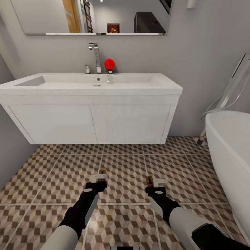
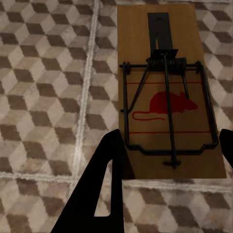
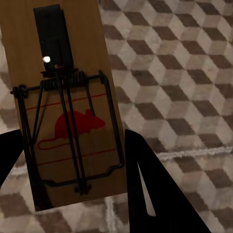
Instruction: Take the four mousetraps from the cabinet in the bathroom and place them on the bathroom floor. Make sure all four end up on the same floor surface, and ensure that at least two of them are either under or directly next to the same bathroom sink.
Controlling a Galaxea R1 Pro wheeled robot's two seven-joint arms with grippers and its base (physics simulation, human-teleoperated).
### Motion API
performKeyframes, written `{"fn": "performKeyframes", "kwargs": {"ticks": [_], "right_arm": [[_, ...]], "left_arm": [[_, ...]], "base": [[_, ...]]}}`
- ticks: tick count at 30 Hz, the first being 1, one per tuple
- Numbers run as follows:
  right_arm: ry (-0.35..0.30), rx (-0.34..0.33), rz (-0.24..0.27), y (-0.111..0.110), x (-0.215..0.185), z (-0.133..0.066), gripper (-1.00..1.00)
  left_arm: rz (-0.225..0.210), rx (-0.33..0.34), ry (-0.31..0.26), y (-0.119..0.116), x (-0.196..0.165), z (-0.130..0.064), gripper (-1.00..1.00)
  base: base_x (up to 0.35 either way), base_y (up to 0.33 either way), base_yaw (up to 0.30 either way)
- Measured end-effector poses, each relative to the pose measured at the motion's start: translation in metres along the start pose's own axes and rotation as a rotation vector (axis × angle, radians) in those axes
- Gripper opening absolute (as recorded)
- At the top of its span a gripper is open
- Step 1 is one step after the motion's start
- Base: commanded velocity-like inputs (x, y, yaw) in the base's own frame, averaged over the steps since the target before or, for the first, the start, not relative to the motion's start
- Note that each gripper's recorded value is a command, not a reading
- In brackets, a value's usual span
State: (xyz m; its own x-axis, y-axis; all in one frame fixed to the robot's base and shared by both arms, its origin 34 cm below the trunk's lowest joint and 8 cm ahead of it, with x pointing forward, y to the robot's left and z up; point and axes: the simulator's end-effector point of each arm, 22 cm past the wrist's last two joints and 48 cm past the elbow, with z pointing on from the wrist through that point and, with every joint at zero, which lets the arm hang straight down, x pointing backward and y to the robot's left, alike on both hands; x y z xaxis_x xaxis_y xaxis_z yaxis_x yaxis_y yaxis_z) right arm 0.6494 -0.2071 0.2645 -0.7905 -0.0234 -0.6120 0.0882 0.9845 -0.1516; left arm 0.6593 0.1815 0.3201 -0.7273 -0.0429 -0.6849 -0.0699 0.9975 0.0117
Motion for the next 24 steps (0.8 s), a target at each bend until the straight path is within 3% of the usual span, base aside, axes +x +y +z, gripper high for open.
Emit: {"fn": "performKeyframes", "kwargs": {"ticks": [17, 24], "right_arm": [[-0.001, 0.0, 0.0, -0.0001, -0.0004, -0.0001, -1.0], [0.001, 0.0, 0.0, 0.0001, 0.0003, 0.0002, -1.0]], "left_arm": [[-0.009, 0.001, -0.001, 0.0011, -0.0016, -0.0003, -1.0], [-0.011, 0.002, 0.002, 0.001, -0.0008, 0.0001, -1.0]], "base": [[0.311, 0.0, 0.0], [0.059, 0.0, 0.0]]}}
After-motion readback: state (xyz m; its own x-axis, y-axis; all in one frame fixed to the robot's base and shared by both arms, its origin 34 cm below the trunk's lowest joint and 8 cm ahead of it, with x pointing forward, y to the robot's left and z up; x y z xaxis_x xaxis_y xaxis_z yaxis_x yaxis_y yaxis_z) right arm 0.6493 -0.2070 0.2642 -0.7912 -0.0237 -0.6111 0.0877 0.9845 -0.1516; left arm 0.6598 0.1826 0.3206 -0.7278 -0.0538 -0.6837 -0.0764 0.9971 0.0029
